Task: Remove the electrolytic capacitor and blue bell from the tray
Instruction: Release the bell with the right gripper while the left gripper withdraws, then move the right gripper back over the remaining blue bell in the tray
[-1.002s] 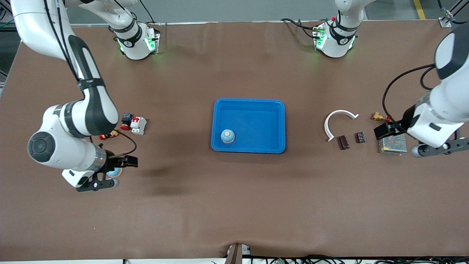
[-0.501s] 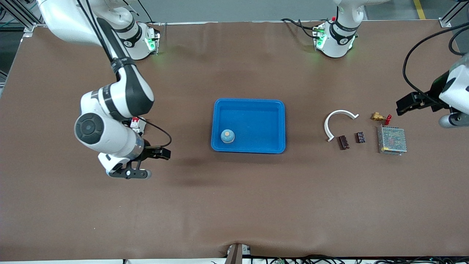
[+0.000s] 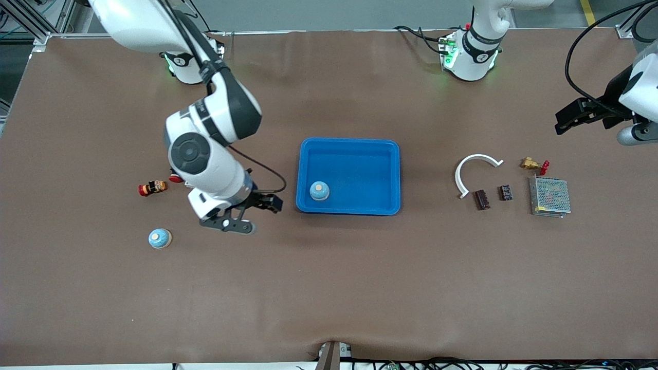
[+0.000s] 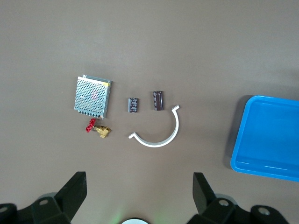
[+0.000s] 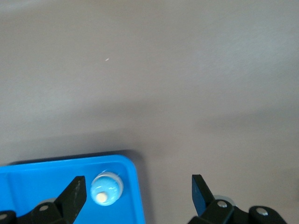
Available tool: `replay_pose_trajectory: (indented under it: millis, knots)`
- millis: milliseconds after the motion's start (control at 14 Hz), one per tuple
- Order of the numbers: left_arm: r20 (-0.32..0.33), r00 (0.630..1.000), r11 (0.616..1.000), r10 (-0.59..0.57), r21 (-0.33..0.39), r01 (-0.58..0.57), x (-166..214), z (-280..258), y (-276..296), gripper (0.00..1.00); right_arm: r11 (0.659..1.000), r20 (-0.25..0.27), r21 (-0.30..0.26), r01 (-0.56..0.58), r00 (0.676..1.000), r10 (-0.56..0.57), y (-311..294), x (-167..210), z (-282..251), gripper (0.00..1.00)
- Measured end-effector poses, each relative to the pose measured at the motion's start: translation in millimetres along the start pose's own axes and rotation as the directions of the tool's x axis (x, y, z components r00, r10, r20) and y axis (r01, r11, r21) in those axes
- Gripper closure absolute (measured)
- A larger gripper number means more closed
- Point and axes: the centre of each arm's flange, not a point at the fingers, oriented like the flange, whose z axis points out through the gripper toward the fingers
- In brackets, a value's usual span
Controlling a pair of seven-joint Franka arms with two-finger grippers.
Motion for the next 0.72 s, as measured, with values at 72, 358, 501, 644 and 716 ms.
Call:
replay_pose_trajectory:
  millis: [72, 358, 501, 644, 716]
  knots:
    - [0.000, 1.000, 1.000, 0.000, 0.000, 0.000, -0.5, -0.1, -0.1, 0.00, 1.000, 0.002, 0.000, 0.005, 1.000, -0.005, -10.9, -9.0, 4.9, 0.00]
    - [0.003, 1.000, 1.000, -0.007, 0.000, 0.007, 0.4, 1.8, -3.9, 0.00, 1.000, 0.003, 0.001, 0.000, 1.000, 0.000, -26.2, -18.9, 30.5, 0.00]
    - [0.003, 1.000, 1.000, -0.012, 0.000, 0.012, 0.9, 2.1, -6.7, 0.00, 1.000, 0.005, 0.001, -0.006, 1.000, 0.006, -33.2, -23.6, 45.2, 0.00]
    - [0.002, 1.000, 1.000, -0.014, -0.001, 0.014, 1.0, 1.9, -7.9, 0.00, 1.000, 0.010, -0.001, -0.003, 1.000, 0.003, -46.1, -34.6, 62.3, 0.00]
    - [0.001, 1.000, 1.000, -0.015, -0.001, 0.015, 0.9, 1.6, -8.1, 0.00, 1.000, 0.010, 0.000, -0.004, 1.000, 0.003, -52.2, -39.7, 70.3, 0.00]
